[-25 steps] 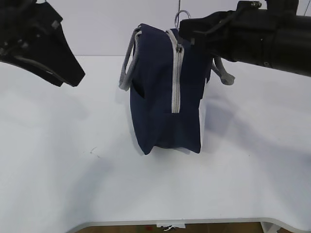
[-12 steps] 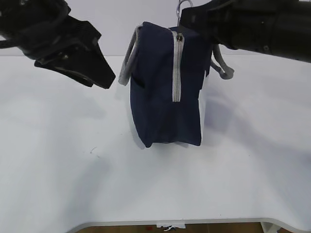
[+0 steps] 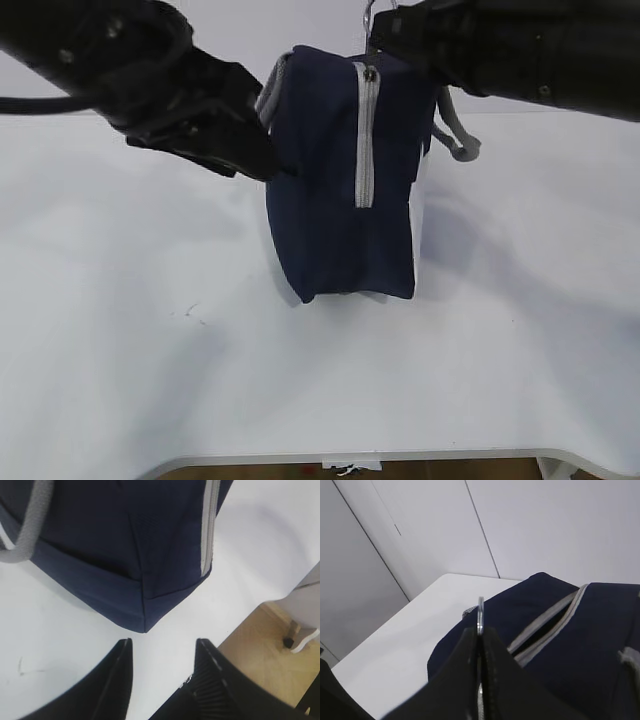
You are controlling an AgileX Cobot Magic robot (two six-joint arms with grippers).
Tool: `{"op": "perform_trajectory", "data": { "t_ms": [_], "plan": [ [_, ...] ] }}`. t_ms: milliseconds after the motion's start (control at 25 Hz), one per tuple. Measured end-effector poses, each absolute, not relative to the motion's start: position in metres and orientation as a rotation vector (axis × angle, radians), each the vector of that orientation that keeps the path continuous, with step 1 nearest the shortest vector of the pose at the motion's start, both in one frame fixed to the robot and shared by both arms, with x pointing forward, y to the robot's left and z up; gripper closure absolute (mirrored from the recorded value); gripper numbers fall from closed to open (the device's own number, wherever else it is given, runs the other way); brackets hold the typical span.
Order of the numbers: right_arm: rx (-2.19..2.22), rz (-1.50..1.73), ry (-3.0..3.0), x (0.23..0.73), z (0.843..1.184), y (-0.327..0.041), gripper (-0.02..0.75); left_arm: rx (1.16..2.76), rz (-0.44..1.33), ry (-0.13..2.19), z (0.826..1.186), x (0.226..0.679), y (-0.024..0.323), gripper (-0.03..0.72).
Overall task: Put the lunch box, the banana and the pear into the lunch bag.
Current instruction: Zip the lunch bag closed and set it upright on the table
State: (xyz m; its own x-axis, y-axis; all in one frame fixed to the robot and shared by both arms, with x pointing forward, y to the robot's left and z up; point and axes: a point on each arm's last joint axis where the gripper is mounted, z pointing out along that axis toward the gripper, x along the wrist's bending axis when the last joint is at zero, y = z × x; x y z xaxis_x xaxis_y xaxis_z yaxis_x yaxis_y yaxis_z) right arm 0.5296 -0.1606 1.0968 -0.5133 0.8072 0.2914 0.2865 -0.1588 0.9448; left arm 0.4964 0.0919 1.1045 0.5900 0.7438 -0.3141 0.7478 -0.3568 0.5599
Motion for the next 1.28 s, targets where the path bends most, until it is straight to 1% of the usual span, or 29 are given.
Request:
{"op": "perform_trajectory", "data": {
  "t_ms": [120, 320, 560, 920, 1000, 1160, 1280],
  "plan": [
    [1.226, 1.701, 1.725, 0.53, 1.095, -0.16, 0.737, 2.171, -0.029, 1.177, 1.093, 0.498, 0.083, 0.376],
    [1.219, 1.695, 1.739, 0.53, 1.094, -0.159, 0.737, 2.171, -0.027, 1.16, 1.091, 0.497, 0.077, 0.375],
    [1.253, 1.708, 1.727, 0.53, 1.094, -0.16, 0.737, 2.108, 0.027, 1.149, 1.095, 0.503, 0.075, 0.375],
    [1.319, 1.745, 1.64, 0.539, 1.114, -0.16, 0.737, 2.001, 0.119, 1.126, 1.102, 0.512, 0.073, 0.372],
    [1.33, 1.751, 1.629, 0.539, 1.116, -0.16, 0.737, 1.983, 0.133, 1.122, 1.103, 0.513, 0.072, 0.351],
    [1.363, 1.77, 1.615, 0.539, 1.117, -0.16, 0.737, 1.956, 0.152, 1.127, 1.098, 0.52, 0.069, 0.258],
    [1.379, 1.779, 1.608, 0.539, 1.117, -0.16, 0.737, 1.936, 0.139, 1.152, 1.088, 0.527, 0.064, 0.235]
  ]
}}
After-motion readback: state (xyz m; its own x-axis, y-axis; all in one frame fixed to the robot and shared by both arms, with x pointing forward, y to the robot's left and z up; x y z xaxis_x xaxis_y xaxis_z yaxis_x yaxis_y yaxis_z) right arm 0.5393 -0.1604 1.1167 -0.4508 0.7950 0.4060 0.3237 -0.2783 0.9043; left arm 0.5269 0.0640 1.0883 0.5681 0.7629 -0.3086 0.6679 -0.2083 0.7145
